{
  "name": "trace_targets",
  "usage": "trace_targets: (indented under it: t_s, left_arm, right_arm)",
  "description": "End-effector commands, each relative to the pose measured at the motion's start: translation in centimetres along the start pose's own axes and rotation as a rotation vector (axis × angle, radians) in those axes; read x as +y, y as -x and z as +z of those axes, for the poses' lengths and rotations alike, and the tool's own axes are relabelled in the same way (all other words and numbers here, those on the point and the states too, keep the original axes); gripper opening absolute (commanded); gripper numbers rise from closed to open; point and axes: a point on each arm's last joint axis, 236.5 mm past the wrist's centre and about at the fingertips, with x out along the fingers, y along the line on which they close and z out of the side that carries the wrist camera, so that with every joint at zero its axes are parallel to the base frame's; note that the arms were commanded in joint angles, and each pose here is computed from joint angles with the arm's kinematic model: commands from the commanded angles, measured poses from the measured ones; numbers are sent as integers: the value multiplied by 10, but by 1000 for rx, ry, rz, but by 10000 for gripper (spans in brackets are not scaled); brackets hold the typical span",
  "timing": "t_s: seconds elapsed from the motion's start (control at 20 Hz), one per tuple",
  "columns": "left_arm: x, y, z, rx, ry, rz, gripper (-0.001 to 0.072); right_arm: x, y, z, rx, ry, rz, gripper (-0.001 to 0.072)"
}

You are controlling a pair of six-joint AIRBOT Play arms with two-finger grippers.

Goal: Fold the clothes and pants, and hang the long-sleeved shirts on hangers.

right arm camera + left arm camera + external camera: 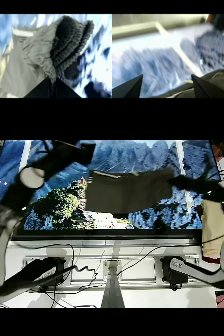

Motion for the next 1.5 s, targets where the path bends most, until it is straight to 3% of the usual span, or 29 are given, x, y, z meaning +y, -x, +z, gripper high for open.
trace_targets:
  t_s: [0.0,0.25,0.5,0.65,0.85,0.9,1.0,1.05,1.15,1.2,1.25,1.3,1.35,1.45]
  left_arm:
    - [-15,59,66,-158,-49,-4,693]
    - [-29,115,113,-292,-75,-11,693]
    - [-35,140,129,-344,-86,-14,693]
    - [-35,139,129,-343,-85,-13,694]
    - [-35,139,129,-343,-85,-13,693]
    - [-35,139,129,-343,-85,-13,693]
    - [-35,139,129,-343,-85,-13,693]
    - [-35,139,129,-343,-85,-13,693]
    - [-35,139,129,-343,-85,-13,693]
    - [-35,139,129,-343,-85,-13,693]
    - [-35,139,129,-343,-85,-13,693]
    - [-35,139,129,-342,-85,-13,694]
    - [-35,139,129,-342,-85,-13,694]
    - [-35,139,129,-342,-85,-13,693]
  right_arm:
    - [-6,100,88,-300,21,-264,23]
    - [-55,281,79,-573,-235,-760,22]
    - [-85,419,-38,-642,-640,-1216,22]
    - [-91,445,-92,-606,-845,-1312,23]
    - [-95,449,-102,-611,-902,-1307,23]
    - [-96,447,-98,-622,-894,-1296,73]
    - [-96,447,-96,-630,-887,-1292,481]
    - [-97,448,-93,-638,-880,-1291,560]
    - [-96,442,-87,-650,-876,-1251,542]
    - [-96,433,-81,-651,-867,-1208,440]
    - [-95,416,-74,-627,-840,-1147,224]
    - [-93,395,-64,-580,-781,-1086,89]
    - [-89,369,-54,-503,-675,-1028,23]
    - [-77,321,-40,-321,-404,-967,23]
